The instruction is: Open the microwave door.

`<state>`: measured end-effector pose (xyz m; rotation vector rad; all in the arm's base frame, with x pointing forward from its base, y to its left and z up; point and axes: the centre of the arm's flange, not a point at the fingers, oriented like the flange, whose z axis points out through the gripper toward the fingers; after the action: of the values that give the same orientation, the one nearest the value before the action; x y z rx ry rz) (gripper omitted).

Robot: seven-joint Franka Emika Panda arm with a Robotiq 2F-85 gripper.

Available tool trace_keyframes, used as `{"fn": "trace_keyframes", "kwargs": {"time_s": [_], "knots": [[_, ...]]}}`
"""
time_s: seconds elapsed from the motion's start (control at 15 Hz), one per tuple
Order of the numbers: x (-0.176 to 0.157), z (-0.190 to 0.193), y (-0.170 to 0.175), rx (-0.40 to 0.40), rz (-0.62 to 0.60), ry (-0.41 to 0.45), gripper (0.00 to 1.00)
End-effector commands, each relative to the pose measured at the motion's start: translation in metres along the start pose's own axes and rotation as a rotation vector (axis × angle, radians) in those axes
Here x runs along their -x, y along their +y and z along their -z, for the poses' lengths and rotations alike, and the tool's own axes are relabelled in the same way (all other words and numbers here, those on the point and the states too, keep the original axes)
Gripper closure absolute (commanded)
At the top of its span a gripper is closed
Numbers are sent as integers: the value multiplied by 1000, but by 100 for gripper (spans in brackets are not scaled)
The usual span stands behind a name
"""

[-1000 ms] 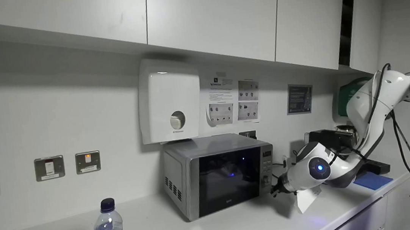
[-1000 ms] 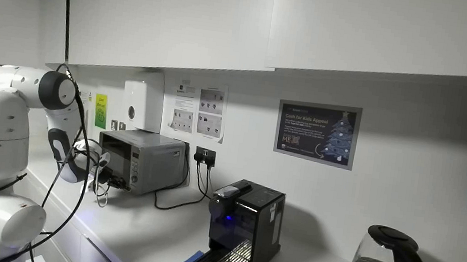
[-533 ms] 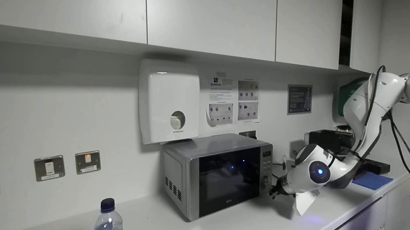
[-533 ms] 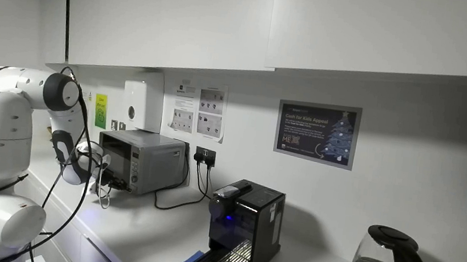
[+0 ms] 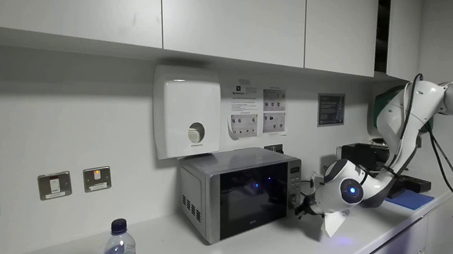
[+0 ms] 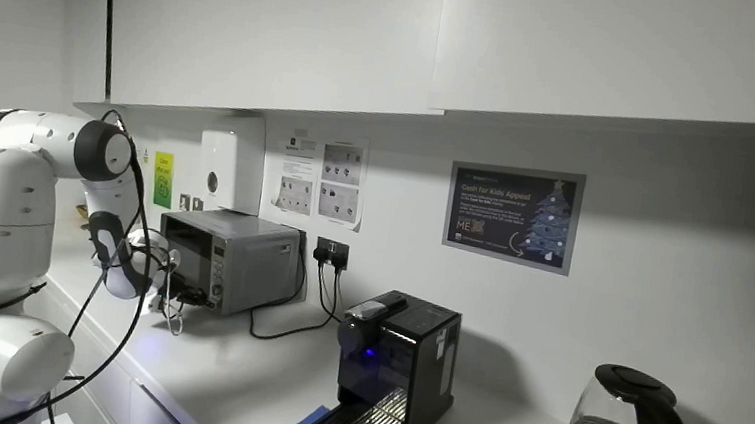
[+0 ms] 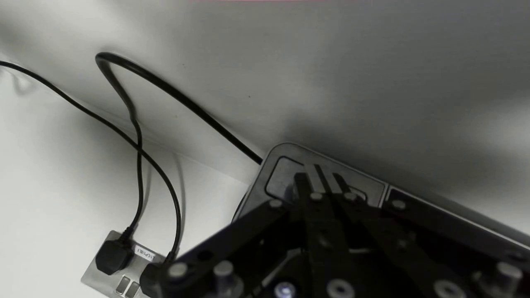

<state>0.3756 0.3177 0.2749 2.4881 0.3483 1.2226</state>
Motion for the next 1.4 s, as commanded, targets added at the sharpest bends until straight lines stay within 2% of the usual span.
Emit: {"fn": "trace_keyframes", "kwargs": {"time_s": [0.0, 1.33], "knots": [[-3, -11, 3, -3, -5, 28, 100], [-12, -21, 15, 27, 33, 67, 100]]}}
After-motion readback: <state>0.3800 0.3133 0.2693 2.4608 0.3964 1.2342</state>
